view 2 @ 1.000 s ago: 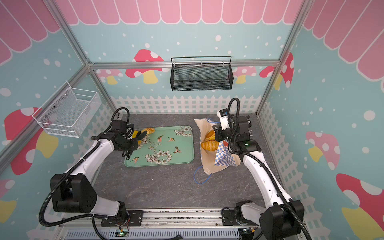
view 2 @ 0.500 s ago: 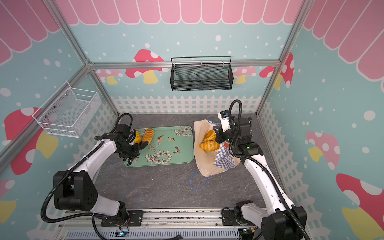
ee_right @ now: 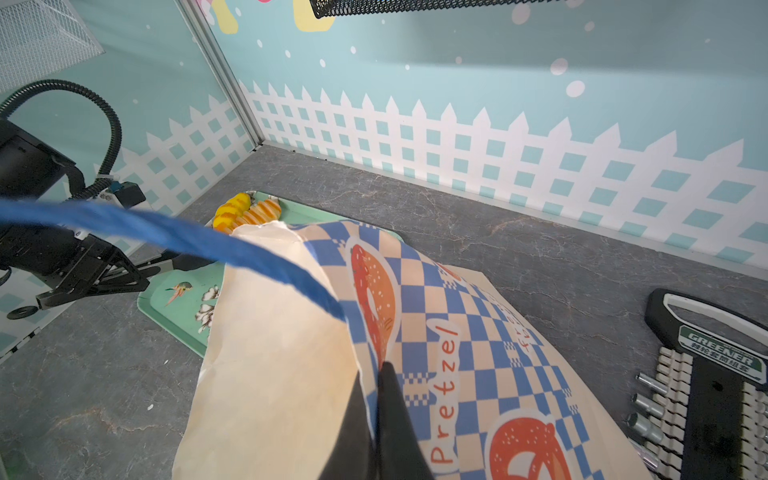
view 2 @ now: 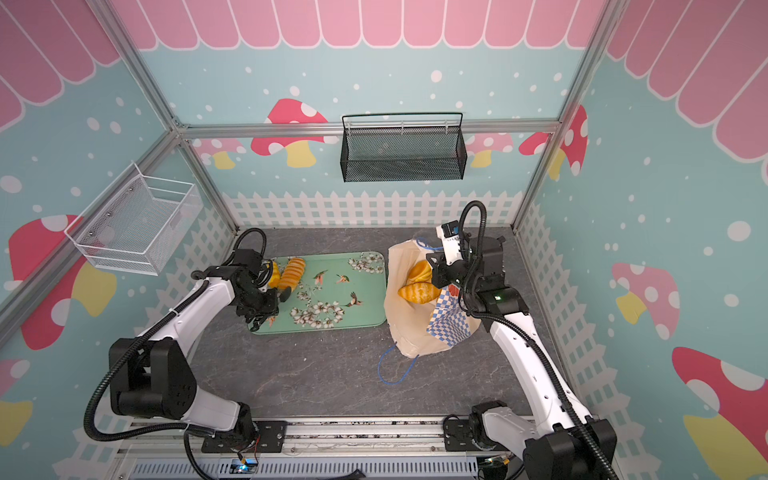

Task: Take the fake bread out of the paper bag
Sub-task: 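Lower the bread beside the first bread and open the tongs with the left gripper, then move the open tongs back into the paper bag with the left gripper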

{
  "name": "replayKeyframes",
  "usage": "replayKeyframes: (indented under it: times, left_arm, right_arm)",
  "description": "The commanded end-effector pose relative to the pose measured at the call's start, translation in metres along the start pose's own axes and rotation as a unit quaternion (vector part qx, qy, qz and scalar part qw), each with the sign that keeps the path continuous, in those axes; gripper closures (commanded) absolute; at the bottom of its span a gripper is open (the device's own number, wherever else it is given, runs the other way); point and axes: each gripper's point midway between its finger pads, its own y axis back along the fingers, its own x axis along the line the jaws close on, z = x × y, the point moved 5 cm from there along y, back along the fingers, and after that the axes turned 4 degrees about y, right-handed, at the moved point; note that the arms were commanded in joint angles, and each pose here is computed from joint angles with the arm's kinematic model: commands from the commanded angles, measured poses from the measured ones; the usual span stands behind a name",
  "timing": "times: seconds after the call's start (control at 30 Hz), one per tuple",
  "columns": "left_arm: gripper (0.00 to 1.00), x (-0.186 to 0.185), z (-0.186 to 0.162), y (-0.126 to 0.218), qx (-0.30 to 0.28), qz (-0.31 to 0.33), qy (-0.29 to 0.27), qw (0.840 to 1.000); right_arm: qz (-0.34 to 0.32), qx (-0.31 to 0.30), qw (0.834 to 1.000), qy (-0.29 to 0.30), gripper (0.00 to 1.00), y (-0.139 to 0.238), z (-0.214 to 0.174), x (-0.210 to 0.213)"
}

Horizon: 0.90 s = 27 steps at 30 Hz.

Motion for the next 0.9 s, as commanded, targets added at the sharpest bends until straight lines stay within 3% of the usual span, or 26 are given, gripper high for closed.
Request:
replayKeyframes:
  times: [0.0,0.7,0.87]
  left_arm:
    - [0.58,0.002,0.009,0.023,-0.033,0.009,-0.004,0.999]
    - [0.51,-0.009,0.004,0.041,-0.022,-0.033,-0.023,0.999]
    - [0.52,-0.014,0.002,0.063,-0.044,-0.059,-0.028,0.997]
  right_arm:
    - [0.01,0.007,1.0,-0.008,1.0,0.001,-0.004,0.004]
    - [0.012,0.004,1.0,-0.009,1.0,0.009,-0.003,0.007]
    - [0.006,0.002,1.0,-0.005,1.0,0.014,0.0,0.008]
